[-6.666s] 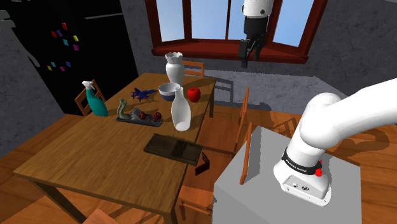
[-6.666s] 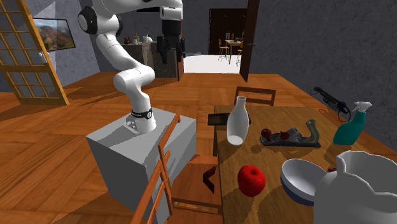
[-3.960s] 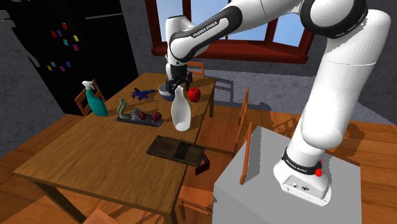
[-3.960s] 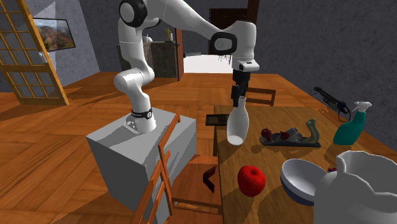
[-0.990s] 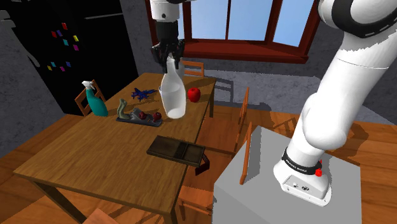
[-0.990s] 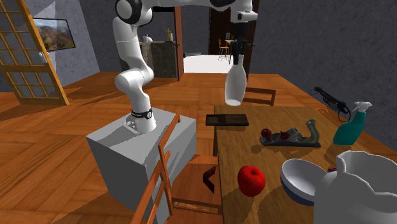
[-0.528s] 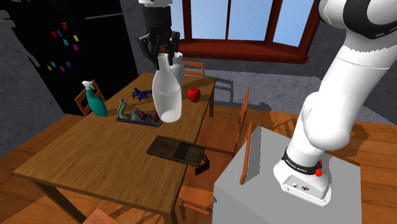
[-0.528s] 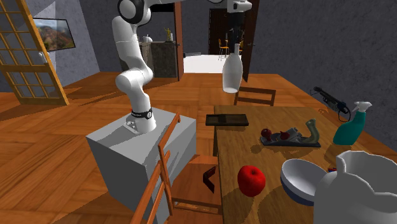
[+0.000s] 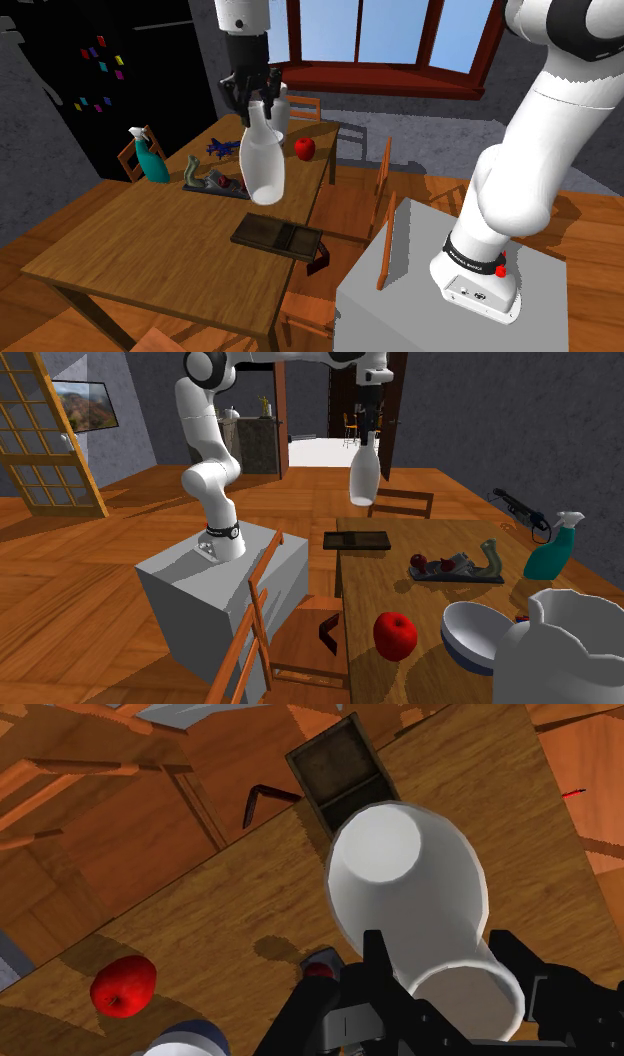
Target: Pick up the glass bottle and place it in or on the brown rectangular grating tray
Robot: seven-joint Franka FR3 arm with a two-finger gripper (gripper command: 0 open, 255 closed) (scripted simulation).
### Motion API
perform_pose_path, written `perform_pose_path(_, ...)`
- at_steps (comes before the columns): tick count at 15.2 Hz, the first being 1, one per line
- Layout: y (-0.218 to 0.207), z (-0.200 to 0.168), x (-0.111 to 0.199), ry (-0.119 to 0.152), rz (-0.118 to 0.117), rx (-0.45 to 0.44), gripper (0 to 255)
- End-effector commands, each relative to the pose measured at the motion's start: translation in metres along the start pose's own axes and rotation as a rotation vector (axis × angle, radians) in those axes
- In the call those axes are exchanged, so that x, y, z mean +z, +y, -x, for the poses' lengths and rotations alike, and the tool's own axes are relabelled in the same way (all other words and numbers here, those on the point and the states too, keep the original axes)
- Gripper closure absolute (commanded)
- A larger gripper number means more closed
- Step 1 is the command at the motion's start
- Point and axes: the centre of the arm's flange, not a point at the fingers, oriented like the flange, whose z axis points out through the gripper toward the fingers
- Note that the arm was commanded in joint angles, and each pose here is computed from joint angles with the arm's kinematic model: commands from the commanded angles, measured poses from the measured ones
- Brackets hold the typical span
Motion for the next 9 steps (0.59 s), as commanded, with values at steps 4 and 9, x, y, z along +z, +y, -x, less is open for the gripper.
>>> perform_pose_path(4,0.000,0.001,0.026,0.001,0.000,0.000,255)
perform_pose_path(9,0.000,0.002,0.052,0.001,0.000,0.000,255)
